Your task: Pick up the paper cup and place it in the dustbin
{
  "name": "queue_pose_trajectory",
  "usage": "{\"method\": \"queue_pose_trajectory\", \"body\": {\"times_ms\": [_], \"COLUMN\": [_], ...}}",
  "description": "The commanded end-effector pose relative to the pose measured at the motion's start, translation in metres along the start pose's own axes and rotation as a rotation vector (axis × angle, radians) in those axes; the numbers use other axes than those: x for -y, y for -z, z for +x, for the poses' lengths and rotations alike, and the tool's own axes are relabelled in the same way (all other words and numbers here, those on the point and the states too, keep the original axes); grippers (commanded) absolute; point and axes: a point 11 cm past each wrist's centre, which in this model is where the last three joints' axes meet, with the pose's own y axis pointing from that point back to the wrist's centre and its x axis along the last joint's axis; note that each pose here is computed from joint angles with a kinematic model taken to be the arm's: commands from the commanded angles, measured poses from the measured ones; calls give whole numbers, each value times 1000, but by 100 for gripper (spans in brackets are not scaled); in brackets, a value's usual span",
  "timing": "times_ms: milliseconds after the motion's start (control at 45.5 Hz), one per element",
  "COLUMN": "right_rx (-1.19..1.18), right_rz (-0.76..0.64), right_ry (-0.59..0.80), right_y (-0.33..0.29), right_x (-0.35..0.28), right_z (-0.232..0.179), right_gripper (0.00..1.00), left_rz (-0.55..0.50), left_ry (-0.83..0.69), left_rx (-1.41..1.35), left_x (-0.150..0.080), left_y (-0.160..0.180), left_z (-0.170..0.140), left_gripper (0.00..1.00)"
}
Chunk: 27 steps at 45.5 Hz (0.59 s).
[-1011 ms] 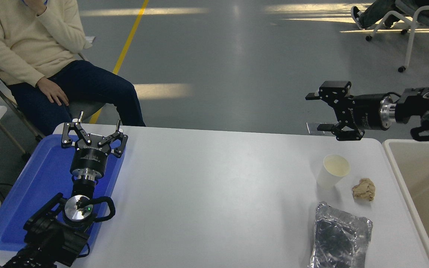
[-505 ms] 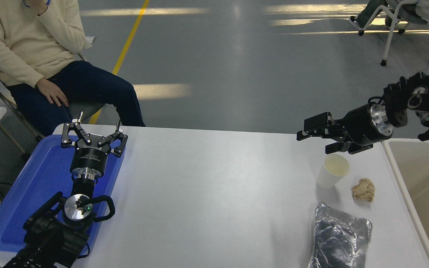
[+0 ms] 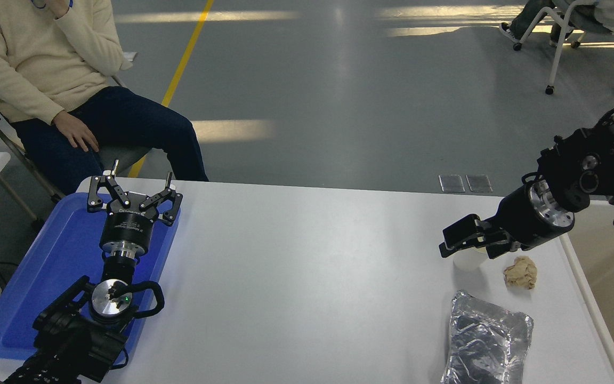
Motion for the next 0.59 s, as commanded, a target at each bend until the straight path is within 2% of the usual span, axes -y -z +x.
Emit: {"method": "queue_pose_trajectory", "body": {"times_ms": [0, 198, 571], "right_rx": [-6, 5, 56], "right_rz": [-61, -103, -52], "right_ry": [39, 54, 14], "right_y": [-15, -26, -9], "right_x": [1, -11, -38], "right_z": [-14, -23, -21], "right_gripper": [100, 100, 100], "left_rz": [1, 1, 4], "left_ry": [1, 1, 1], "left_rx": [0, 0, 1], "left_x": [0, 0, 0], "left_y": [0, 0, 1], "left_z": [0, 0, 0], "left_gripper": [100, 100, 100]}}
